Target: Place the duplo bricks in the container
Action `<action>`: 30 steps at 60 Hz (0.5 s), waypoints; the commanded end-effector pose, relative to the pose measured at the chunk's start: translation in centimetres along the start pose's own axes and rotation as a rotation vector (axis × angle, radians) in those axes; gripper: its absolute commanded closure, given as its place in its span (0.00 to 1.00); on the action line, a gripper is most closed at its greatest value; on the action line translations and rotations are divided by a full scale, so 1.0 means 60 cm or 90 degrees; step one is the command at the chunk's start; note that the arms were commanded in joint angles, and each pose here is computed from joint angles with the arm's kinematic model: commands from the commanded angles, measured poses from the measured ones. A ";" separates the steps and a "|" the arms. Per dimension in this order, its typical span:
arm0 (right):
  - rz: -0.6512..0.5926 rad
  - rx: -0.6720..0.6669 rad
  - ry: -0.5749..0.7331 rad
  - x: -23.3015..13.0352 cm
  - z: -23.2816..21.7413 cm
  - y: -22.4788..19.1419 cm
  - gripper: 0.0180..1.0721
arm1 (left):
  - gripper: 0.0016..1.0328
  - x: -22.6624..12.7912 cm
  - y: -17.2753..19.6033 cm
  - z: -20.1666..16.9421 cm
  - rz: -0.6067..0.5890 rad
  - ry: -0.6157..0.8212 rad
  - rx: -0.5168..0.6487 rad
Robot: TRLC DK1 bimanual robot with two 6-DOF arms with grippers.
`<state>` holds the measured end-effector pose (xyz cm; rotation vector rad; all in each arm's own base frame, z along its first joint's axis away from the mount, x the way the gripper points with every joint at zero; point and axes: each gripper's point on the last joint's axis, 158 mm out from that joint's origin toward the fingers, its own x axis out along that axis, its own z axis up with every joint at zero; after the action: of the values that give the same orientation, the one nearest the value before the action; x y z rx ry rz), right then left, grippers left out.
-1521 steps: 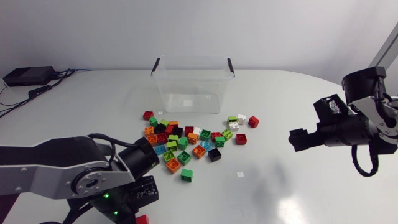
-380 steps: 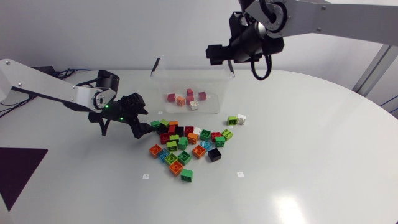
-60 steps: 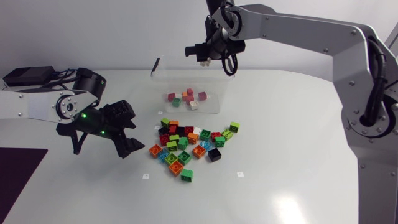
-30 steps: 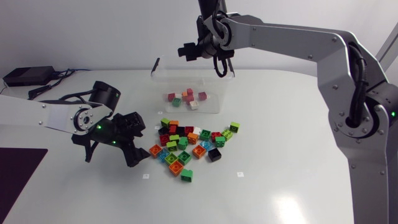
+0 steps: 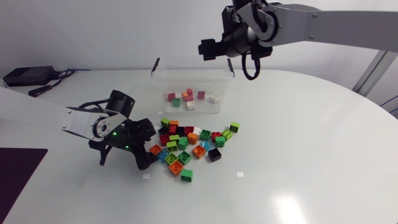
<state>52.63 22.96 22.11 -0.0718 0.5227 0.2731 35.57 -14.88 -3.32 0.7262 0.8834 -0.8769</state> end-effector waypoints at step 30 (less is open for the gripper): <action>0.022 -0.001 0.118 -0.092 -0.225 -0.061 0.12 | 0.43 0.018 0.012 0.020 0.010 -0.012 -0.002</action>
<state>43.63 16.83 14.56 -0.0793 0.6837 0.2961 36.64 -15.31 -3.33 0.7296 0.8600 -0.8652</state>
